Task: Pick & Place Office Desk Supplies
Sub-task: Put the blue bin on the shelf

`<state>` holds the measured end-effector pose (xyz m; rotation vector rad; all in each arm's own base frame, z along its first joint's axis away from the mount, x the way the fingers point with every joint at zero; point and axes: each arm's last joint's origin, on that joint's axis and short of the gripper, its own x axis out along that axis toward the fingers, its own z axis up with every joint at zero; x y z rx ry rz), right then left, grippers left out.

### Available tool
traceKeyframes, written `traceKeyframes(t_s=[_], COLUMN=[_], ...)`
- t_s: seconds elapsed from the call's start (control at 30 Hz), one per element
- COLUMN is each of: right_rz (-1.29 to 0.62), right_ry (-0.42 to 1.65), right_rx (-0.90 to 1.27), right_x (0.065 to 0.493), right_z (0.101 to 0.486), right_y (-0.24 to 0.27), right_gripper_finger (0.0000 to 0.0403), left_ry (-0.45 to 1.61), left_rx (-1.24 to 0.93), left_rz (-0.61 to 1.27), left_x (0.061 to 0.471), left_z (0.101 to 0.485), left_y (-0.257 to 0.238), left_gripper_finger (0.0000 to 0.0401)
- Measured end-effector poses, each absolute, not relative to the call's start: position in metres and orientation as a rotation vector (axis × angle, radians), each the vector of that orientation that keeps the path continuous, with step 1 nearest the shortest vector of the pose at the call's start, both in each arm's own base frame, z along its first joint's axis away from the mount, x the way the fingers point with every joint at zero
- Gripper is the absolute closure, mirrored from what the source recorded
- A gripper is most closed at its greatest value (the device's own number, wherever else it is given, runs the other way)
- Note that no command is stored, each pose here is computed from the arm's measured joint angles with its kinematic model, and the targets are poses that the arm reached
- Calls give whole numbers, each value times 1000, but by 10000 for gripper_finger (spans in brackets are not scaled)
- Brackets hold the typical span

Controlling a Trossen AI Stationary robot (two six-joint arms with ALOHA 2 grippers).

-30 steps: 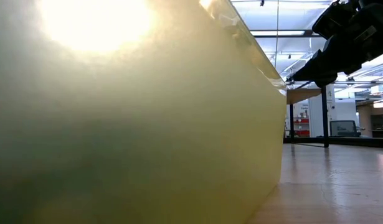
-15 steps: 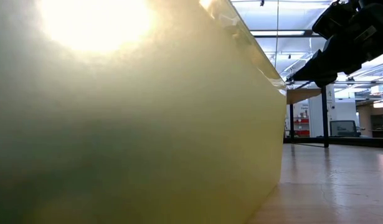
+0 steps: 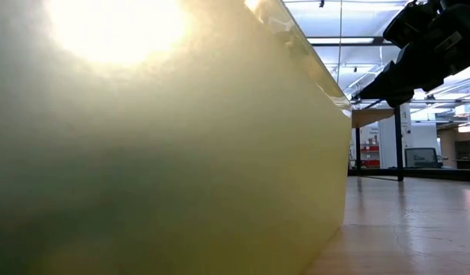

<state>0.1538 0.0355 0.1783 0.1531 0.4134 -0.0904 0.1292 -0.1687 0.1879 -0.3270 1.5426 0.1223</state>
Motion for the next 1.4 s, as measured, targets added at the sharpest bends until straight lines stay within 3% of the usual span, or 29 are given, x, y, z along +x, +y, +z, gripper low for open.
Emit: traceKeyframes(t_s=[0.47, 1.03, 1.4], right_rz=[-90, -90, -90], right_ry=[413, 413, 413], right_rx=[153, 153, 153], right_x=[154, 154, 154], right_z=[178, 178, 178], right_y=[35, 35, 35], right_gripper_finger=[351, 351, 351], left_ry=[1587, 1562, 1548], left_rx=[-340, -330, -289], left_rz=[113, 124, 177], left_x=[123, 124, 123], left_z=[168, 168, 168], left_y=[-163, -163, -158], left_gripper_finger=[246, 389, 394])
